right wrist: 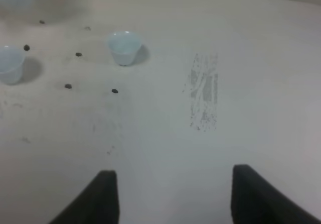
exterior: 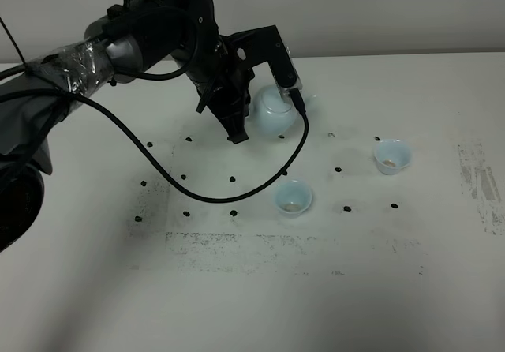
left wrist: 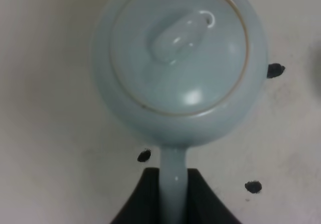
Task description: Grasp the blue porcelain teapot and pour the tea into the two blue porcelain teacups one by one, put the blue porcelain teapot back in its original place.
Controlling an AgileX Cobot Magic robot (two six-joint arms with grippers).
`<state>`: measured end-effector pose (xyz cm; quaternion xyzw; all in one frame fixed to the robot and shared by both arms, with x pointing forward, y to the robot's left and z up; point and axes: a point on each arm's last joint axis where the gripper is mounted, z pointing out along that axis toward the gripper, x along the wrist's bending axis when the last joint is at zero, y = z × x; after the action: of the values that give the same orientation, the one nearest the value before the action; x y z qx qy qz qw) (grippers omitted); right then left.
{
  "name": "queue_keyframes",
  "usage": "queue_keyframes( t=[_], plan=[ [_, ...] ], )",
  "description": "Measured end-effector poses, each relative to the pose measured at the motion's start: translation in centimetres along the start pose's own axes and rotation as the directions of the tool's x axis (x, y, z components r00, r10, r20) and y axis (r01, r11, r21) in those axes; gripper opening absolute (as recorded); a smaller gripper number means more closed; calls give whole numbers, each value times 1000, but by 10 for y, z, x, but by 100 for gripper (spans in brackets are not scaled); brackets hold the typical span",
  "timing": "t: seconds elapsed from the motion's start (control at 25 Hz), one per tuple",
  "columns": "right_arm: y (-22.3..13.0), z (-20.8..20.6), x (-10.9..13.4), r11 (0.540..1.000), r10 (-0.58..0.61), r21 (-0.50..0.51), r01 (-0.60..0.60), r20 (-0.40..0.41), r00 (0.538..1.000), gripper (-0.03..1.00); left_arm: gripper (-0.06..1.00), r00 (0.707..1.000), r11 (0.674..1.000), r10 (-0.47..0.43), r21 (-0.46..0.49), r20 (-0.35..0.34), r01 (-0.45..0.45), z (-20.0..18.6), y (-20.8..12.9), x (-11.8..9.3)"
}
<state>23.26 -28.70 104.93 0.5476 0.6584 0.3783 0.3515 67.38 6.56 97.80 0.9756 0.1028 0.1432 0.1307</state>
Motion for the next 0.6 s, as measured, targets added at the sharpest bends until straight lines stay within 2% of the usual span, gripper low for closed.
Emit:
queue_keyframes(
  t=[0.32,0.44,0.6],
  plan=[
    [0,0,0,1000,0,0,0,0,1000,48,7,995,995,94,-19,-19,-94,0,2,2],
    [0,0,0,1000,0,0,0,0,1000,48,7,992,990,123,-64,-28,-125,0,6,2],
    [0,0,0,1000,0,0,0,-1,1000,48,7,994,984,109,-136,-26,-112,-1,12,1]
  ],
)
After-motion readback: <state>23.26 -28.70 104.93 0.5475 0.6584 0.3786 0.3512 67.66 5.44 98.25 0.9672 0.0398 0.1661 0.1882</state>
